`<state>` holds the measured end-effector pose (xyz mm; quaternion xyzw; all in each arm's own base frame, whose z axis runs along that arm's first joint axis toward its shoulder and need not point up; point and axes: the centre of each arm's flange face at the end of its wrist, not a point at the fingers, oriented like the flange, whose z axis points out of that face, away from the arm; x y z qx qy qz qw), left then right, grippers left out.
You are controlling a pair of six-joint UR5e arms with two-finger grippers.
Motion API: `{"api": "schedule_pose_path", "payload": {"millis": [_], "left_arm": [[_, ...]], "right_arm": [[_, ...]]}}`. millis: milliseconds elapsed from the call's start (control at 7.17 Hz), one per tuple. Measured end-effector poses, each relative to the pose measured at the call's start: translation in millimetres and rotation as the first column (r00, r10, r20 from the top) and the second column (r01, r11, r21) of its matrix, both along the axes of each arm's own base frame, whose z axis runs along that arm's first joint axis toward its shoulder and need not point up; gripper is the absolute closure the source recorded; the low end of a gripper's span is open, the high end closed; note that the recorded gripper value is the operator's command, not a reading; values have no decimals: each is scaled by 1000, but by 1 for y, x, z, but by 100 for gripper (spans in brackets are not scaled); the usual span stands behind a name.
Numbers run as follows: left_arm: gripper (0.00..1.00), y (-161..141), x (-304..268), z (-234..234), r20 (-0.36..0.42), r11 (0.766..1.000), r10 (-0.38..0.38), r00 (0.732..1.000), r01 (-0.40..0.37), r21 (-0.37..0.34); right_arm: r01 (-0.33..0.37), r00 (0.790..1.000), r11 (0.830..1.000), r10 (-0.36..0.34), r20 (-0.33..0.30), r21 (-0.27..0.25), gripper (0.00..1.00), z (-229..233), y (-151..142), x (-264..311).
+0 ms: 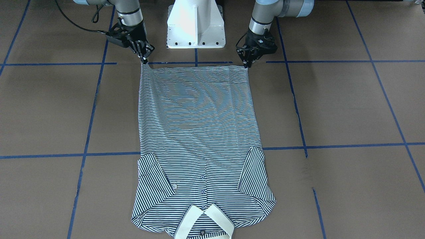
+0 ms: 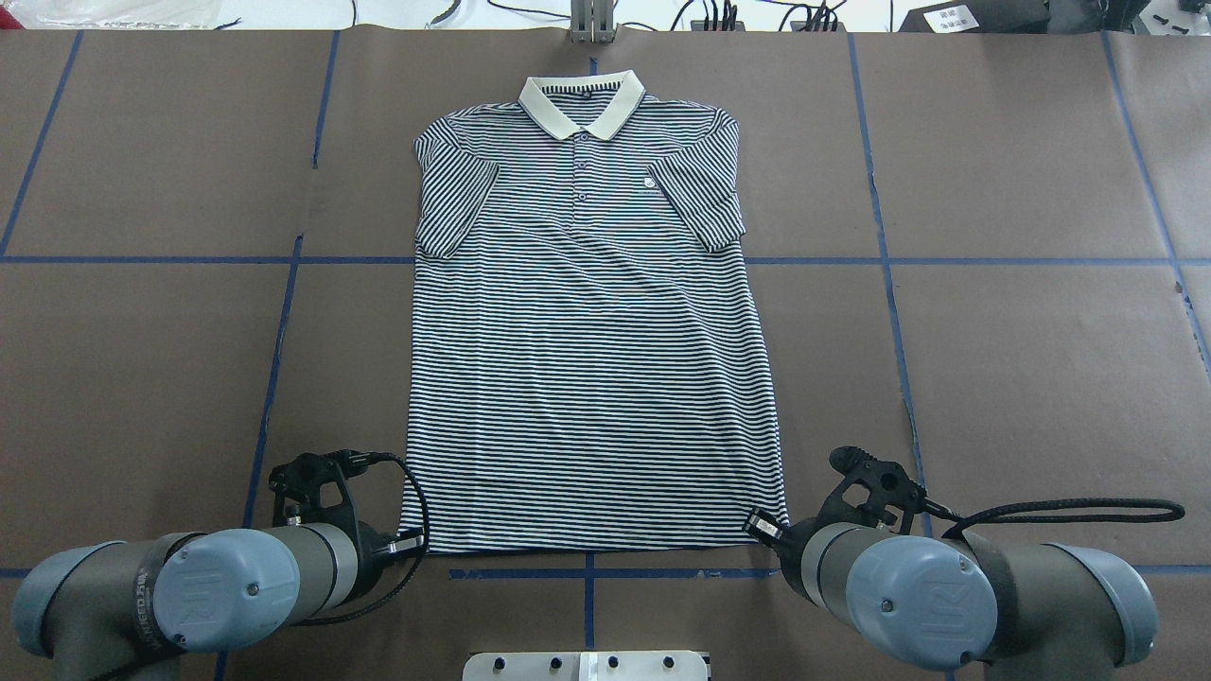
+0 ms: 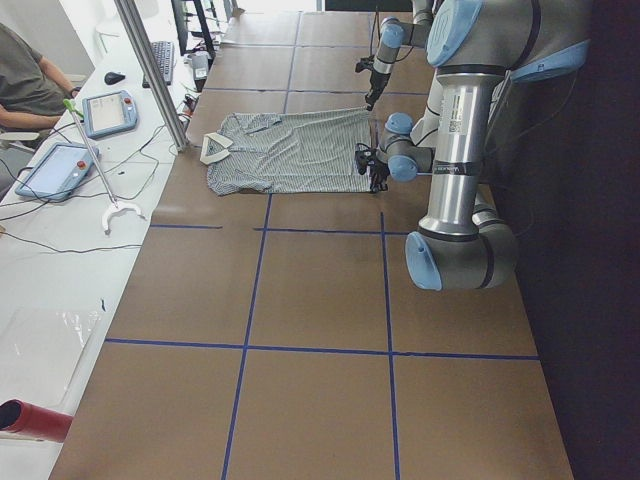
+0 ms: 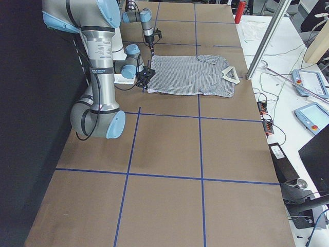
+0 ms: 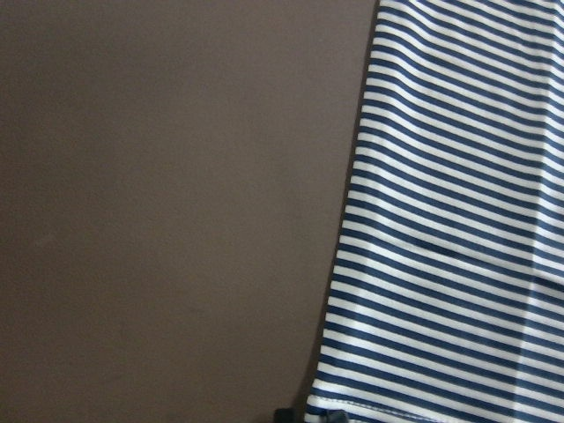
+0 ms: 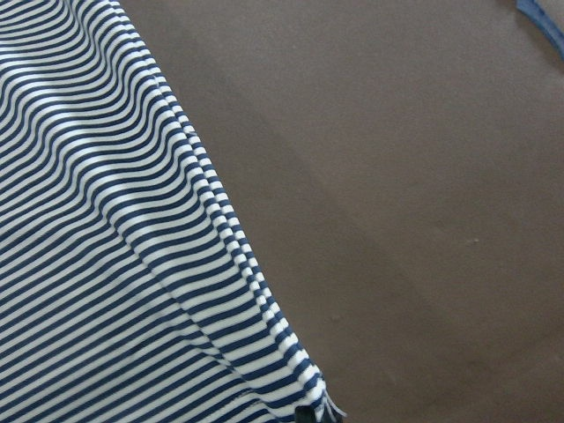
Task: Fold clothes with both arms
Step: 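Close both grippers on the hem corners, then lift the hem with both grippers and fold it toward the collar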
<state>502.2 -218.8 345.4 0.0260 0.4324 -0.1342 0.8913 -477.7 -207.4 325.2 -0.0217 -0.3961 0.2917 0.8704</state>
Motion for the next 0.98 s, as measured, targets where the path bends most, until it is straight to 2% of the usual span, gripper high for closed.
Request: {"api": "schedule_pose_path", "payload": {"millis": [558, 976], "left_arm": [[100, 8, -31, -30, -43, 1000, 10, 999, -10, 4], [100, 47, -72, -54, -91, 997, 36, 995, -41, -60]], "right_arm": [[7, 1000, 1000, -8, 19, 3, 100, -8, 5, 4], [84, 996, 996, -83, 19, -4, 100, -34, 46, 46]]}}
